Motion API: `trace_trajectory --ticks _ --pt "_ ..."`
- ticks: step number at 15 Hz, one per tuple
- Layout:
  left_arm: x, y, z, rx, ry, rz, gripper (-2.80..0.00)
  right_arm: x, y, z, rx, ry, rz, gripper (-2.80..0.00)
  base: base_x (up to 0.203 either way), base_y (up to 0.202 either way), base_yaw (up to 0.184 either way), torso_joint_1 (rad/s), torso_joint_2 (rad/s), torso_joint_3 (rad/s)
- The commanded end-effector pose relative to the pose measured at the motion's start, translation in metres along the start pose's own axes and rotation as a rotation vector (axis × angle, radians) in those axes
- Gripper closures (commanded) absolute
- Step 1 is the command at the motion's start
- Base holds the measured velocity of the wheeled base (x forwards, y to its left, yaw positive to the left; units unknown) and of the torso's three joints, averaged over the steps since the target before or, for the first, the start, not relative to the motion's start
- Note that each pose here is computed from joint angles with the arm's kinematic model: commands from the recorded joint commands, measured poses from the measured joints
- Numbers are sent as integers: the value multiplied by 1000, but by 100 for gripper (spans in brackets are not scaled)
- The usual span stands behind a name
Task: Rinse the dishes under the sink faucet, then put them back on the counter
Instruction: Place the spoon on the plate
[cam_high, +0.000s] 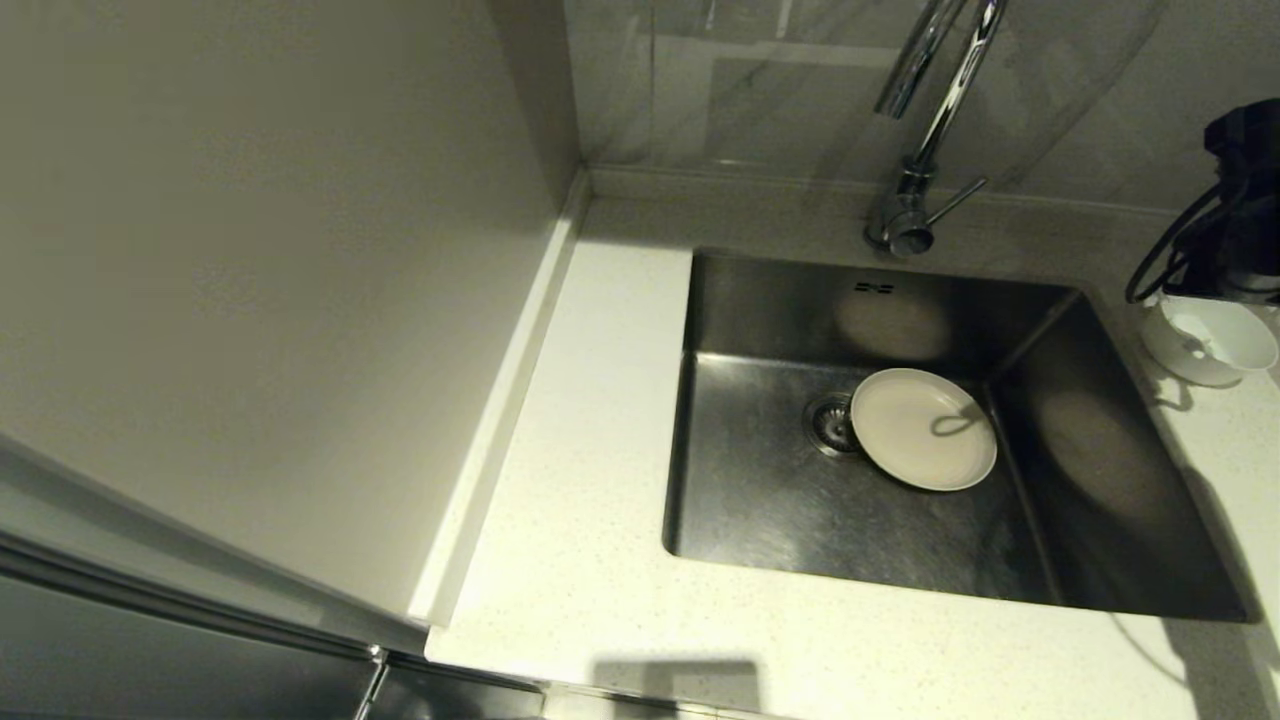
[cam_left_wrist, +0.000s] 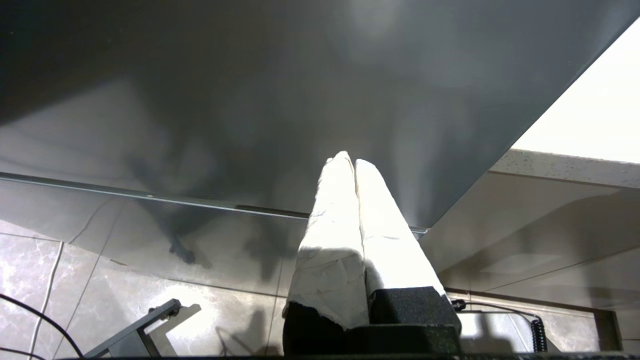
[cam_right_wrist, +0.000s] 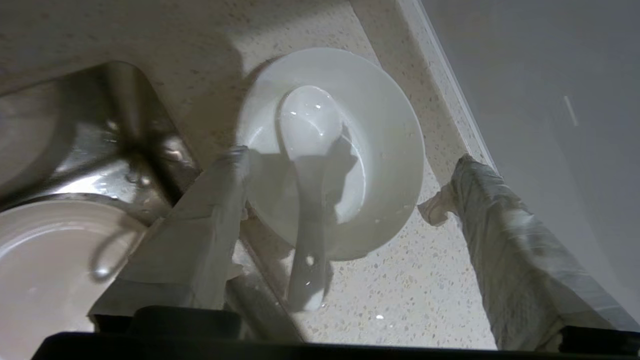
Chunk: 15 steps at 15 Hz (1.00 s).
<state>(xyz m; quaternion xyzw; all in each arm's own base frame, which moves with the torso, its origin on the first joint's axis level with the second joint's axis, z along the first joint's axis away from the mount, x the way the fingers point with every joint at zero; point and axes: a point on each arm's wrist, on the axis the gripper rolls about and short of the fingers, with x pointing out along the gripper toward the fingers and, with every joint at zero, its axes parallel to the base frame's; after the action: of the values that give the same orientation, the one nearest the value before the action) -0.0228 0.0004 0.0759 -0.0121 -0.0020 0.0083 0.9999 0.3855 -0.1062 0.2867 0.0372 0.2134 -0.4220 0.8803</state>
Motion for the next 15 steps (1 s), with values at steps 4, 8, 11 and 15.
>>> trace_trajectory --ticks 4,8,11,15 --pt "0 0 0 0 -4 0 0 9 4 -6 -10 17 -10 -280 0 0 0 0 0 0" --pt "0 0 0 0 -4 0 0 16 7 -14 -24 44 -17 -280 0 0 0 0 0 0" --pt "0 0 0 0 -4 0 0 23 10 -19 -29 57 -19 -280 0 0 0 0 0 0" --pt "0 0 0 0 -4 0 0 30 13 -23 -12 65 -23 -280 0 0 0 0 0 0"
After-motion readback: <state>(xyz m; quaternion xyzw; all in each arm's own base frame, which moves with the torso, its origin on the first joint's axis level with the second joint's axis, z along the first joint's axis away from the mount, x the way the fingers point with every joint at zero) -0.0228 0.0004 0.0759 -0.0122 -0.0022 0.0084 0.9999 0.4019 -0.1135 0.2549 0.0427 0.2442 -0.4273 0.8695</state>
